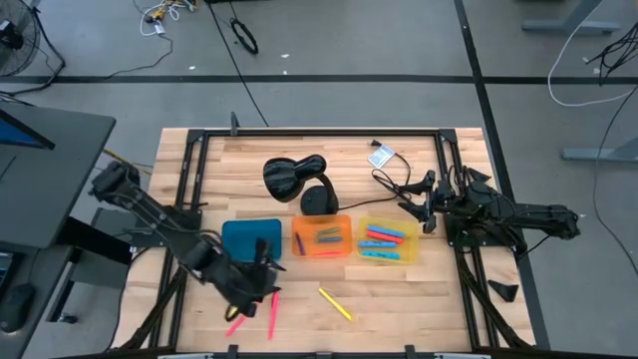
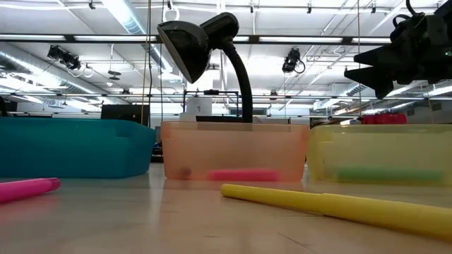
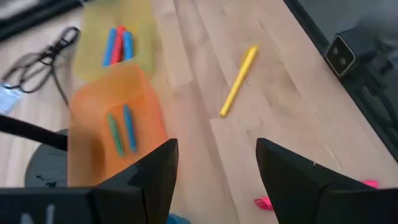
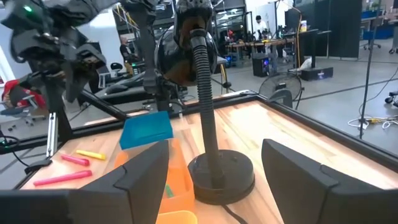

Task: Pick & Place Markers
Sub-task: Put the right yellow pen into the blue bin

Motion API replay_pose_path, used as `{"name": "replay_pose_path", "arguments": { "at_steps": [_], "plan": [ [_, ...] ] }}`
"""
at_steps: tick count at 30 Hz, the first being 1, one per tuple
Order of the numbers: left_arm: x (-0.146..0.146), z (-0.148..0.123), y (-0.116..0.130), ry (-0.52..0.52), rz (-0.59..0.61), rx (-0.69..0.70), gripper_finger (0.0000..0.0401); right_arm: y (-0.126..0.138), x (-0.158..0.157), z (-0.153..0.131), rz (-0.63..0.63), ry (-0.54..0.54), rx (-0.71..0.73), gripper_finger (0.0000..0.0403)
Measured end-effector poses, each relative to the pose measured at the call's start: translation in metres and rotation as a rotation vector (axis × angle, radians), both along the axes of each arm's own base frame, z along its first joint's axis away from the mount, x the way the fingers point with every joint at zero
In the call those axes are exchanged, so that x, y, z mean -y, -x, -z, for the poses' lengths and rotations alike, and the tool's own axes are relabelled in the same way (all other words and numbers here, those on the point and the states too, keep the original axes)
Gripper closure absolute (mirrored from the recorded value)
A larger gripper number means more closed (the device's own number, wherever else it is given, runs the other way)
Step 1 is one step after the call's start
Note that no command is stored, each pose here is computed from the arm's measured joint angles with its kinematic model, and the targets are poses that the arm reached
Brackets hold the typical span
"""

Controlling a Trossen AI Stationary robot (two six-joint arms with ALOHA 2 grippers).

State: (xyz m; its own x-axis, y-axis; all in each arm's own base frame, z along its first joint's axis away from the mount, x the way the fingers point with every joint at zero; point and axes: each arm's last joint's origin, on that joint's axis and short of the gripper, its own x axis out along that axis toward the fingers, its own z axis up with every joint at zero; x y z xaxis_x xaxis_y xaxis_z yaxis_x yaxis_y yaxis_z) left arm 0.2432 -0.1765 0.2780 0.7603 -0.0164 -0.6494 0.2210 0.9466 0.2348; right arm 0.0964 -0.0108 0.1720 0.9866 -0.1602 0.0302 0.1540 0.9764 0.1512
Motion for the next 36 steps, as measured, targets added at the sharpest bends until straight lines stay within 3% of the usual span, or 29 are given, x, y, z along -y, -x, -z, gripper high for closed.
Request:
{"name": "replay_pose_path", "arguments": {
  "at_steps": [13,23,36],
  "plan": [
    [-0.003,0.003,-0.080,-0.005,0.058,-0.320,0.0204,0.000,0.000,0.000,0.000,0.001,0.000,0.0144],
    [0.001,0.019,-0.134,0.011,0.239,-0.405,0.0214,0.000,0.000,0.000,0.000,0.001,0.001,0.0144],
    [0.001,0.041,-0.182,-0.047,0.347,-0.469,0.0188,0.000,0.000,0.000,-0.001,0.001,0.001,0.0144]
  ]
}}
